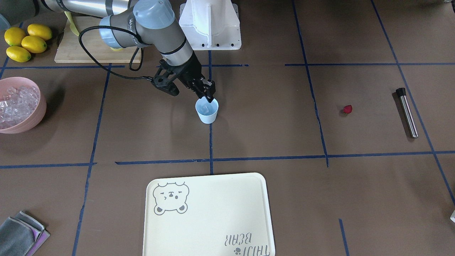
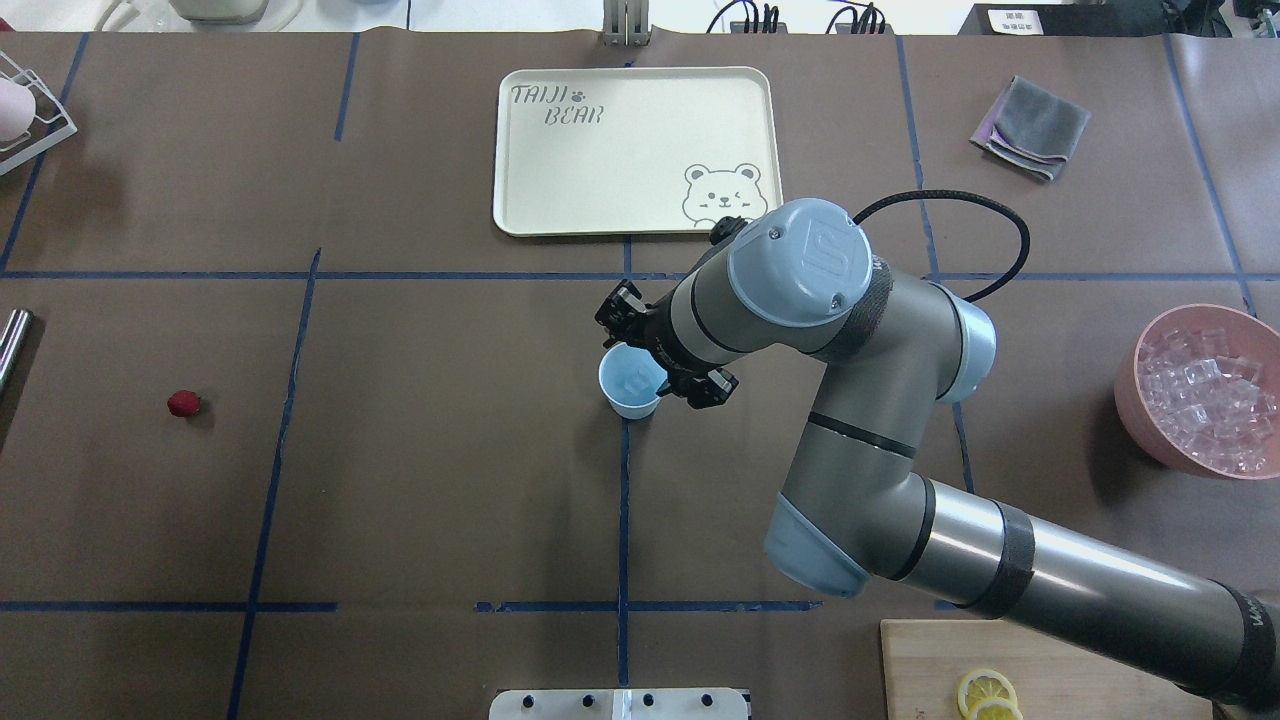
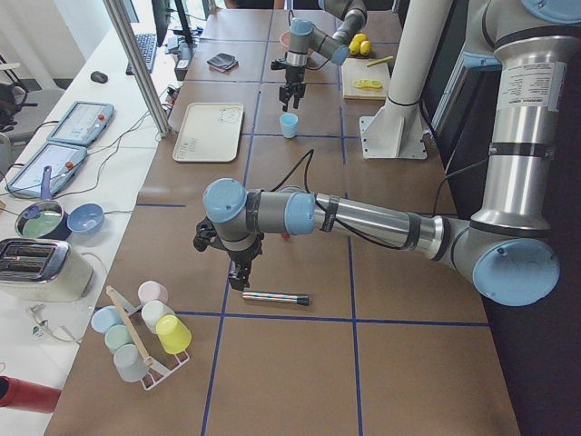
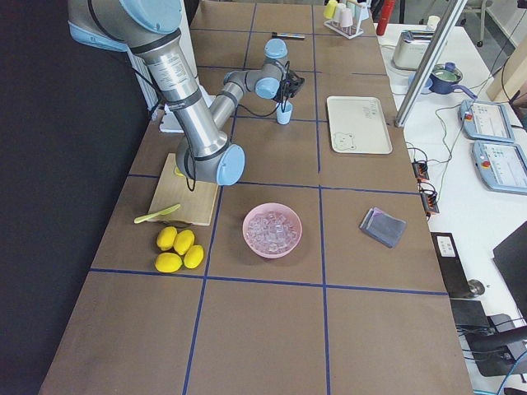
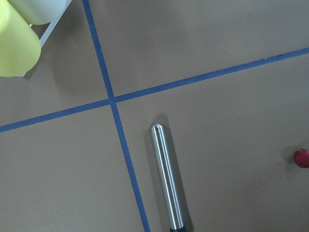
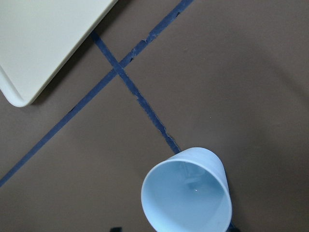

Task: Mash ice and strawberries in cup
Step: 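Move the right gripper back over the pink bowl of ice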

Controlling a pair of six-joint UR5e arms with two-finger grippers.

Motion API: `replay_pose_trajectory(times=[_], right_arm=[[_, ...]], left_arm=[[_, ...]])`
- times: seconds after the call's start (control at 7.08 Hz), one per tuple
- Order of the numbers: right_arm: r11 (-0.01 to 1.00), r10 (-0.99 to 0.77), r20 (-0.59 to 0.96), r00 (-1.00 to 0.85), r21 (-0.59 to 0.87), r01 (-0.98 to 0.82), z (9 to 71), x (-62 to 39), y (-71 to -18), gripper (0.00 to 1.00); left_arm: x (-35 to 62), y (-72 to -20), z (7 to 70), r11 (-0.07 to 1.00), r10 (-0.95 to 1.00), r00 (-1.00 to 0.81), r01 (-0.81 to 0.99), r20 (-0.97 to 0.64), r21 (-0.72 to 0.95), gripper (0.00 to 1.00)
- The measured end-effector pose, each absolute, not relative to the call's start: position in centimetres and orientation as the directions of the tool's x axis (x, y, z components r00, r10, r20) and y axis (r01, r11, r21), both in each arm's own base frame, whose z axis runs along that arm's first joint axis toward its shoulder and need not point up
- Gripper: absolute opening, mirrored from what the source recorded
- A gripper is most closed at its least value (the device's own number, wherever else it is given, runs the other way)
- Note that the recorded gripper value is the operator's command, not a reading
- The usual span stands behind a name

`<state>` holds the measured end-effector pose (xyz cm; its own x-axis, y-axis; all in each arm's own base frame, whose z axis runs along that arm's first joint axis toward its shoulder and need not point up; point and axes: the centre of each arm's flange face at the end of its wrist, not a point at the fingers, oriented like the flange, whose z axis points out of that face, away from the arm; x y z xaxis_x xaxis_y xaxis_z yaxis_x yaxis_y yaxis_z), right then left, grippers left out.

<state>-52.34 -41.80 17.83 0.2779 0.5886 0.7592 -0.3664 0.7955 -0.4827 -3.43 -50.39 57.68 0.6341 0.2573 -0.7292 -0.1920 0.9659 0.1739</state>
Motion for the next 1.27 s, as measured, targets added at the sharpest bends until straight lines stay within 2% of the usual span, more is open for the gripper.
replay_pose_trajectory(times=[0.28, 0.56, 0.99, 1.27], right_arm=[[0.788, 0.602, 0.748, 0.278, -0.502, -0.357, 19.8, -47.8, -43.1, 0.88], [0.841, 0.534, 0.774, 0.341, -0.441, -0.314, 26.8, -35.9, -45.5, 0.89], [0.965, 0.249, 0.798, 0.549, -0.153, -0.214, 41.0, -21.0, -43.0, 0.89], [0.997, 0.001, 0.737, 0.676, 0.048, -0.055, 48.7, -15.0, -40.3, 0.91]], left_arm=[[-3.4, -50.4, 57.7, 0.966, 0.257, 0.634, -0.192, -0.729, 0.173, 1.0], [-3.4, -50.4, 57.6, 0.966, 0.259, 0.634, -0.192, -0.729, 0.176, 1.0], [-3.4, -50.4, 57.6, 0.965, 0.259, 0.634, -0.192, -0.729, 0.176, 1.0], [-3.4, -50.3, 57.5, 0.965, 0.26, 0.634, -0.192, -0.728, 0.177, 1.0]])
